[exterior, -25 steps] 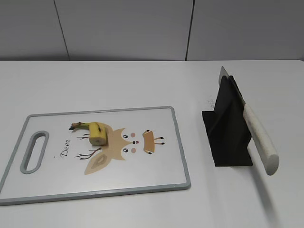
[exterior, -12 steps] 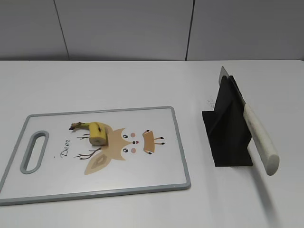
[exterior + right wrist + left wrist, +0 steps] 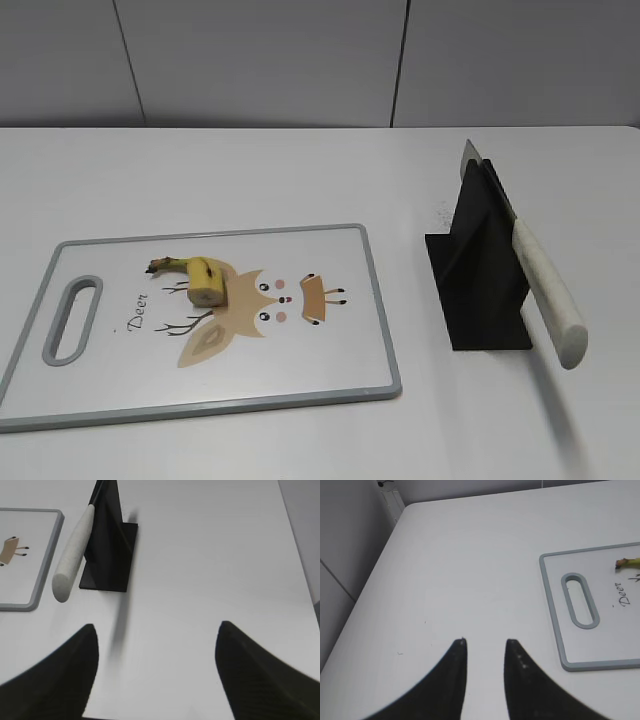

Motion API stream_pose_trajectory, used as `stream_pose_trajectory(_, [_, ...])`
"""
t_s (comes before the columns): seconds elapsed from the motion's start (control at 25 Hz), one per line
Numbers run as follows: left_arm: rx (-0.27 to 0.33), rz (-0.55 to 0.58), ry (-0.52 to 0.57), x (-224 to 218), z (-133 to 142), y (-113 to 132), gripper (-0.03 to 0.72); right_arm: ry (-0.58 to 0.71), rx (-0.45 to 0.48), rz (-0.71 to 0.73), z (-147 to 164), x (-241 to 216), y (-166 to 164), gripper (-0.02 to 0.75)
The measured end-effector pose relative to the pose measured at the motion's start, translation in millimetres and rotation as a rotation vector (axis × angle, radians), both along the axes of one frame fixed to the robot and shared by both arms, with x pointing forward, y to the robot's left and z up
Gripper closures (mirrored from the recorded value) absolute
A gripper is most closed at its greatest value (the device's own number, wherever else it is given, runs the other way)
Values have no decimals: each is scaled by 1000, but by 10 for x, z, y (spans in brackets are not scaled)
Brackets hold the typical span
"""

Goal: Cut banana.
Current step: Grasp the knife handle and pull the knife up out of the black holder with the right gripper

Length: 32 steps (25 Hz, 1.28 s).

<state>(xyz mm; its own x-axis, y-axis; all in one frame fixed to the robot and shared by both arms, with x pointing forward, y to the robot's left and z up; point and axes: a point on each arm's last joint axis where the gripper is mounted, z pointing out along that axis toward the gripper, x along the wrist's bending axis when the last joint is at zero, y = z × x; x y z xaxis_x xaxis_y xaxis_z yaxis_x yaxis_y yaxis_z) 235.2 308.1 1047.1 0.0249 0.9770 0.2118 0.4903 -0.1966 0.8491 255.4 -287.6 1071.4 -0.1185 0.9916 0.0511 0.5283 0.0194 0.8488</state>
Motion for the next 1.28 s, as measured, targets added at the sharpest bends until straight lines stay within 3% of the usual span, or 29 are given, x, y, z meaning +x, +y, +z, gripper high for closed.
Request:
stream_pose_trajectory(0.36, [0,0,0,0,0,0,451,181,22,15,284,450,28,132])
stream_pose_trajectory(0.6, [0,0,0,0,0,0,439,263,25,116,338,667,128,141])
stream_pose_trajectory(0.68, [-1,-1,0,0,0,-1,390,297,40,136,337,725,172,143])
stream_pose_trajectory(0.96, [-7,-4,0,0,-1,-6,59,431,58,145,374,941,265,144])
stream_pose_trajectory(1.28, [-9,-6,-7,4,5,-9,36,578,-54,213,454,1339,564,144])
